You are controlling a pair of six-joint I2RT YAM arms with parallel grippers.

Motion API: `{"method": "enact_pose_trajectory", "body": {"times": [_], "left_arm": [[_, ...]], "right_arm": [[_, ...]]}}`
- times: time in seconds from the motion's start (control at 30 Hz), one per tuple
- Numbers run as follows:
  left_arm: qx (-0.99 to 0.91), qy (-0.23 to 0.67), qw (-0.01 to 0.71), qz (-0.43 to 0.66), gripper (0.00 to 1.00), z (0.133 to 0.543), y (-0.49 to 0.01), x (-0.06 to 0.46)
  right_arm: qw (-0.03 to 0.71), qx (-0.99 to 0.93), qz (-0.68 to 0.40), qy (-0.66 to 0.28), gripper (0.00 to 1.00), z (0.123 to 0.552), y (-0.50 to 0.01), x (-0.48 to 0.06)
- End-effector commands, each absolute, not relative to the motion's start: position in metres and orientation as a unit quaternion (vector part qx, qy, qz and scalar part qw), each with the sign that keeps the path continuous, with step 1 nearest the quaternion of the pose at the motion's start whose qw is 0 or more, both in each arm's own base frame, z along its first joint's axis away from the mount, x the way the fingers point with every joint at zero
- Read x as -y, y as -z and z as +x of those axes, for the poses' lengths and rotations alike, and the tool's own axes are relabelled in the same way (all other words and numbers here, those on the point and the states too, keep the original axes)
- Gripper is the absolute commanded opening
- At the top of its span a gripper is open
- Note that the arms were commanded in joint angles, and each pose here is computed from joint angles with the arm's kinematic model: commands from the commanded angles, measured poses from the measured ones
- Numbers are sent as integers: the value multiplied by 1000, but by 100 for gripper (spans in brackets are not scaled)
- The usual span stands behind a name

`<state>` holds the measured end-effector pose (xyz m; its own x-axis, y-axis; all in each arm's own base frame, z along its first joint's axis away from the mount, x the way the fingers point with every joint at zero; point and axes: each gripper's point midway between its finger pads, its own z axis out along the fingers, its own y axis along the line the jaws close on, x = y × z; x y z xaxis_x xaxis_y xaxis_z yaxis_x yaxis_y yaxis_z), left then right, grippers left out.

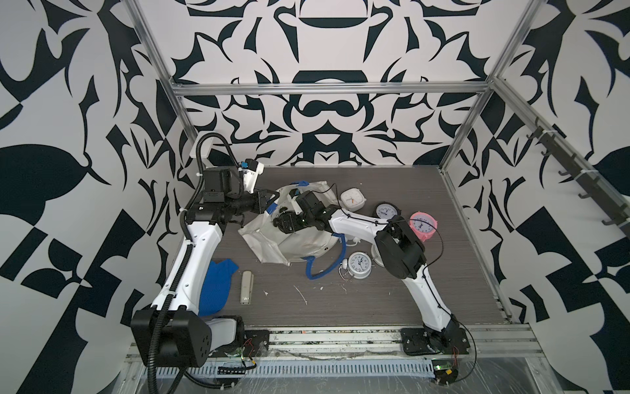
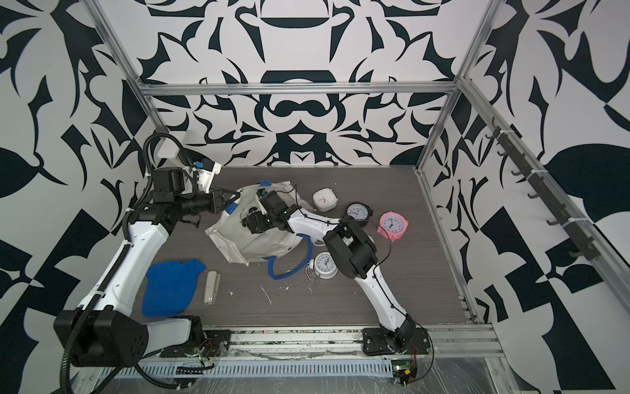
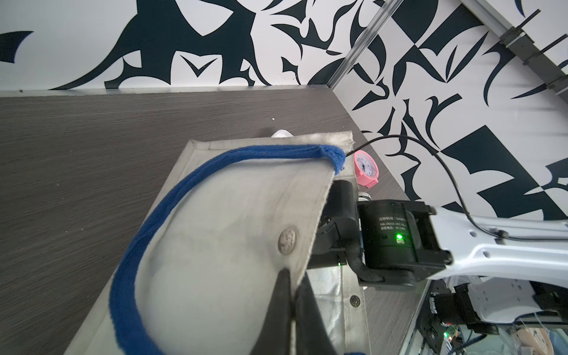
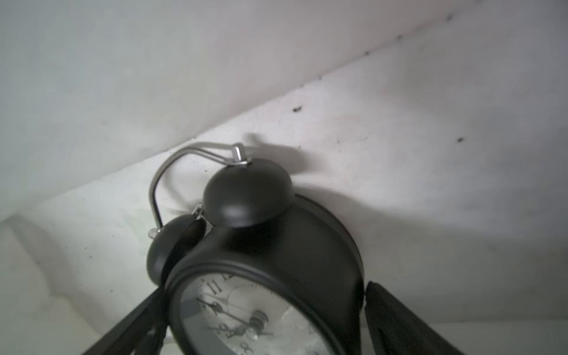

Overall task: Take the alarm clock out of the canvas bag
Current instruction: Pick up the alarm from the canvas bag.

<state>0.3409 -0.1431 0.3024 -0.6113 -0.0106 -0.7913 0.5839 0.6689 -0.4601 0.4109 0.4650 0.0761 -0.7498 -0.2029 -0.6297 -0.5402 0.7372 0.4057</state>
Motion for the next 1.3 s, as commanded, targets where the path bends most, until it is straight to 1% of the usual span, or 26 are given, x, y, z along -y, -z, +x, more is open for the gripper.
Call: {"method": "enact_pose_trajectory", "body": {"times": [0.0, 0.23, 0.57, 0.77, 0.87, 0.97, 1.17, 1.27], "left_arm": [[-792, 396, 415, 208, 0, 330, -321, 152], [-793, 396, 414, 209, 0, 329, -320, 153], [-796, 395, 410, 207, 0, 331, -317, 153], [-797, 393, 410, 206, 0, 333, -317, 152], [-798, 391, 410, 207, 0, 333, -317, 152], [-798, 392, 409, 207, 0, 333, -317, 152], [-794, 397, 408, 213, 0, 330, -317, 154], [-792, 398, 408, 219, 0, 329, -318, 154]], "right_arm": [[281, -868, -202, -357, 99, 416, -90, -477], [279, -829, -217, -434, 99, 402, -110, -491], [286, -785, -229, -499, 99, 379, -165, -490], [273, -772, -229, -526, 98, 365, -181, -490], [265, -777, -236, -520, 98, 360, -174, -490], [263, -794, -242, -492, 97, 362, -160, -485], [313, -824, -284, -378, 98, 381, -151, -466], [320, -833, -298, -339, 99, 390, -141, -463]]}}
